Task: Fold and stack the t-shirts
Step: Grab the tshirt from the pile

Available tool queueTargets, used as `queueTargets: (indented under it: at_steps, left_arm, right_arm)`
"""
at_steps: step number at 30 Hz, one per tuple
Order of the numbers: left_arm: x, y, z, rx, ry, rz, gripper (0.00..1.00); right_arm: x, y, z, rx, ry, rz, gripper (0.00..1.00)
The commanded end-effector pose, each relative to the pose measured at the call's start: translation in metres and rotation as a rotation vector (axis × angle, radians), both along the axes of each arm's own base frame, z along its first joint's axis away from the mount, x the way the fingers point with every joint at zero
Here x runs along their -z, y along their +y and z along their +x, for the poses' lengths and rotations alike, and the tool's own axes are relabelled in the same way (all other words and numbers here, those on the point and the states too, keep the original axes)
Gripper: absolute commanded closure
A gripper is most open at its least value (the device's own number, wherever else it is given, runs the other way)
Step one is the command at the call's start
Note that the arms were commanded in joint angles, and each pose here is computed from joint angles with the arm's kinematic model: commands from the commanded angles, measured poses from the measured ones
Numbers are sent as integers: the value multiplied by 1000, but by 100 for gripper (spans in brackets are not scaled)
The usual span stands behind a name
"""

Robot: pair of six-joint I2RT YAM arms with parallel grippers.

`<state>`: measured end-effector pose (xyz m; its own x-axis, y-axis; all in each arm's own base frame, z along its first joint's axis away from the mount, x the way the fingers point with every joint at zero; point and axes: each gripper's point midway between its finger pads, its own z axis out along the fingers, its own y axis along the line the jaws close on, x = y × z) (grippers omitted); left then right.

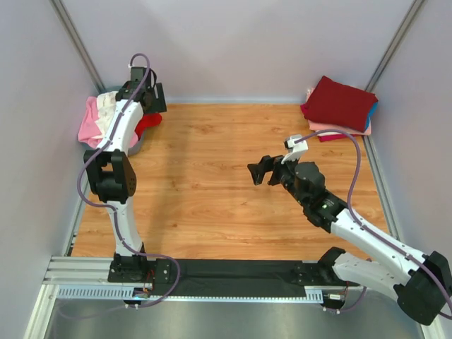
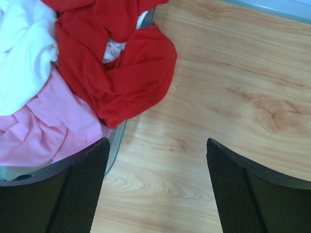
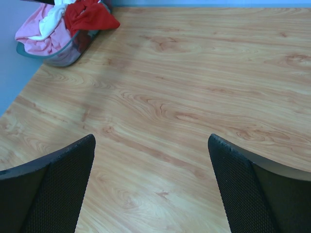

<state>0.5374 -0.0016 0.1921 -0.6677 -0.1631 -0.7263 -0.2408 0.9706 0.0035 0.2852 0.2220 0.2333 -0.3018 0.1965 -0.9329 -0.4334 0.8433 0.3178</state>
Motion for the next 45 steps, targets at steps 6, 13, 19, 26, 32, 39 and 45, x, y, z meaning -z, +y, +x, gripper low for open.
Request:
queueTargets:
  at_steps: [6, 13, 19, 26, 32, 39, 45]
  left_arm:
    - [-31, 3, 21, 23, -100, 27, 12]
    - [-20, -1, 38, 51, -91, 19, 10]
    - [8, 8, 50, 41, -45, 33, 11]
    - [40, 13, 62, 54, -3, 76, 18]
    - [52, 21, 72, 34, 13, 114, 25]
    - [52, 31, 76, 10, 3, 167, 42]
    - [58, 39, 78, 6, 13, 223, 47]
  right_arm:
    - [-23, 3, 3, 4, -42, 51, 0]
    - [-13, 3, 9, 28, -6, 21, 0]
    - [-10, 2, 11, 37, 8, 4, 0]
    - [-8, 4, 13, 39, 18, -1, 0]
    - [-3, 6, 15, 35, 34, -8, 0]
    - [7, 8, 20, 47, 66, -33, 0]
    - [8, 9, 21, 47, 70, -36, 0]
